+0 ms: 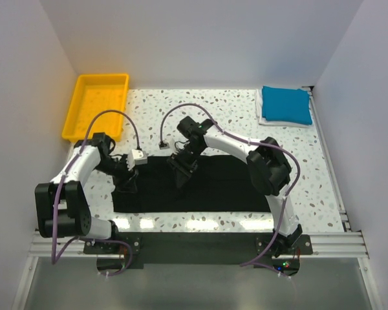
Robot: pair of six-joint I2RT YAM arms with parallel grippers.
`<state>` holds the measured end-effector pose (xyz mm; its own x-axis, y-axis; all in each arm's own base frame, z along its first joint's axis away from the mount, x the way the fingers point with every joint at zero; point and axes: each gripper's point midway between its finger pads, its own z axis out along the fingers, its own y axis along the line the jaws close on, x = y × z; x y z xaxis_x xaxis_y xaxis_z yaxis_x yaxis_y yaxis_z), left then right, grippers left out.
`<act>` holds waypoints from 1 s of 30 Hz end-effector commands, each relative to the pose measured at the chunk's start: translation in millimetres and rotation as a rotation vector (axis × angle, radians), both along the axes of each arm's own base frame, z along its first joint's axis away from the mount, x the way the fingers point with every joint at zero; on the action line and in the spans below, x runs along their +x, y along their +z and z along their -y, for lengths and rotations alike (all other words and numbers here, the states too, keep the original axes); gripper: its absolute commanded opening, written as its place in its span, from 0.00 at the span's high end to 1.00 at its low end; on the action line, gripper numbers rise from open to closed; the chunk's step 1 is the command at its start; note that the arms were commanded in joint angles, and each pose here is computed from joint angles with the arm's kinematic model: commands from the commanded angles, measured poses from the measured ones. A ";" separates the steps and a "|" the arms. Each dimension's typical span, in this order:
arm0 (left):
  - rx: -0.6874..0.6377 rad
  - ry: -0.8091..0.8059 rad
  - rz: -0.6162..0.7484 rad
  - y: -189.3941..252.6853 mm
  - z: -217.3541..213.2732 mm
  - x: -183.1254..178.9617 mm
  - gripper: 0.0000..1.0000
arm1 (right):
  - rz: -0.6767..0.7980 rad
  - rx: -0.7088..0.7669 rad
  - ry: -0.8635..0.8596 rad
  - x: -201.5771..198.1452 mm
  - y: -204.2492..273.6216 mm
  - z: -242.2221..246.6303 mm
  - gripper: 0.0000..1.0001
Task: Fold and stack the t-shirts
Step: Fold the tshirt
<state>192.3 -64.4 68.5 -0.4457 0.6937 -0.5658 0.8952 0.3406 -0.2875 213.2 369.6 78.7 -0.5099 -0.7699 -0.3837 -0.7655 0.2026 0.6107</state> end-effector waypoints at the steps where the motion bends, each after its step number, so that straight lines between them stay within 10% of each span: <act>1: -0.055 0.095 0.069 15.0 5.9 38.7 0.48 | 0.056 0.065 0.016 3.4 34.3 -7.7 0.44; 12: 0.051 0.581 0.209 26.8 -30.1 145.1 0.46 | 0.169 -0.134 -0.291 92.4 14.4 84.5 0.46; 30: 0.264 0.712 0.062 -55.7 -68.5 156.4 0.66 | 0.205 -0.559 -0.597 127.3 -57.3 316.5 0.51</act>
<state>334.8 -15.5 19.1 -0.8065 0.3729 -0.4589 0.4862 0.8599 -0.1556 335.4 78.2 30.6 -0.8656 -0.4677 -0.1788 -0.4997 0.8293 0.2501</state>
